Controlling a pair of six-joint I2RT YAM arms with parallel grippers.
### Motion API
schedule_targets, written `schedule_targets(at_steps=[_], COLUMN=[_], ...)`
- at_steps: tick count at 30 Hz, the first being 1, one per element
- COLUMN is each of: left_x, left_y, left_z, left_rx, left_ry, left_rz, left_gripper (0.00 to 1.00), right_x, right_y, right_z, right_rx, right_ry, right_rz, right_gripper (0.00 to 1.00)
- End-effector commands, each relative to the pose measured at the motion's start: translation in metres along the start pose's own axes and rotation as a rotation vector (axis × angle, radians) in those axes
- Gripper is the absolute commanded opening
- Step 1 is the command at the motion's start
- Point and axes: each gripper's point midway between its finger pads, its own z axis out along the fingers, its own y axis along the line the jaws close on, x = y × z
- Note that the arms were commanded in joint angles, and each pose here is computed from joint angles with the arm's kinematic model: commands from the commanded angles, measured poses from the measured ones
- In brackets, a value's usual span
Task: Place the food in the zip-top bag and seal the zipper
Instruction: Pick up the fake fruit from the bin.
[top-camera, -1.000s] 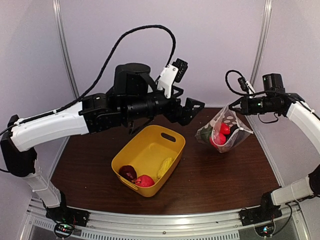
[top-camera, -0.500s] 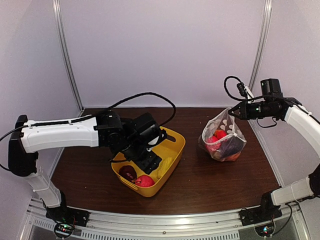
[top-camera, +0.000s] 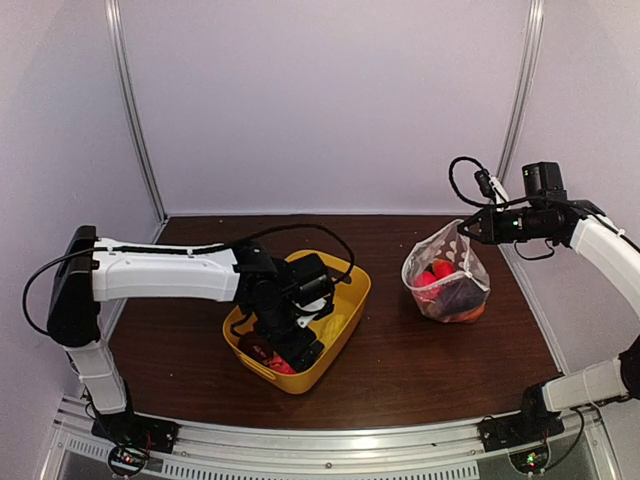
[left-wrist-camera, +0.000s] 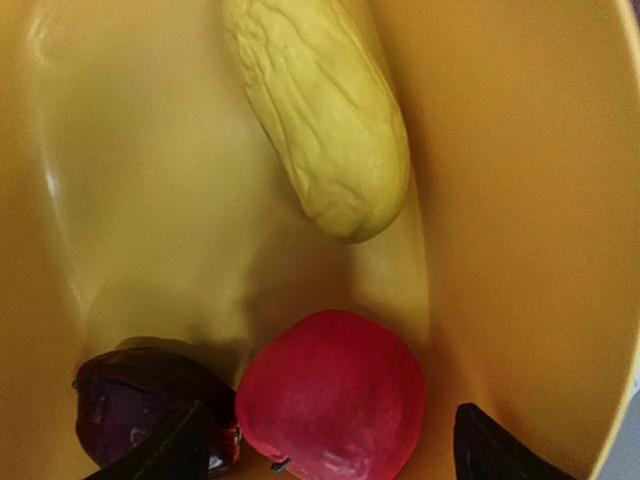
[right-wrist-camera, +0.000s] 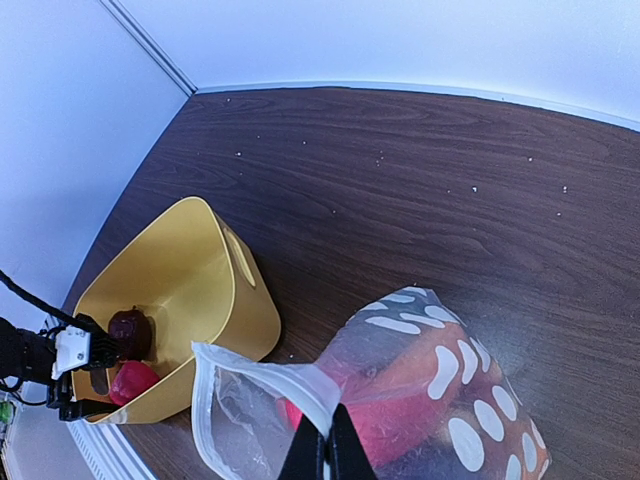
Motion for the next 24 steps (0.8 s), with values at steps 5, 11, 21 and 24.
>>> schedule_targets(at_steps=[5,11,21,24], left_x=[0.025,0.035,-0.052,-0.082], left_y=[0.01,0.025,0.01,0.014], left_z=[0.038,0.048,-0.013,-0.035], left_rx=[-0.03,-0.115,-0.075,-0.072], left_ry=[0.168,0.224,-0.047,-0.15], left_rz=[0.01,0.029,0.059,0.042], left_gripper=[0.84,0.69,0.51,0.5], right_x=[-0.007,-0.007,-0.007,-0.008], right_y=[0.0,-0.001,-0.002,-0.001], right_z=[-0.007,-0.006,-0.007,-0.008], right_rx=[0.018,0.02,0.027,0.031], right_ry=[-0.041,-0.042,-0.043,-0.047], right_rz=[-0.043,-0.041,-0.044,-0.048], right_gripper=[0.0,0.0,0.0,0.0])
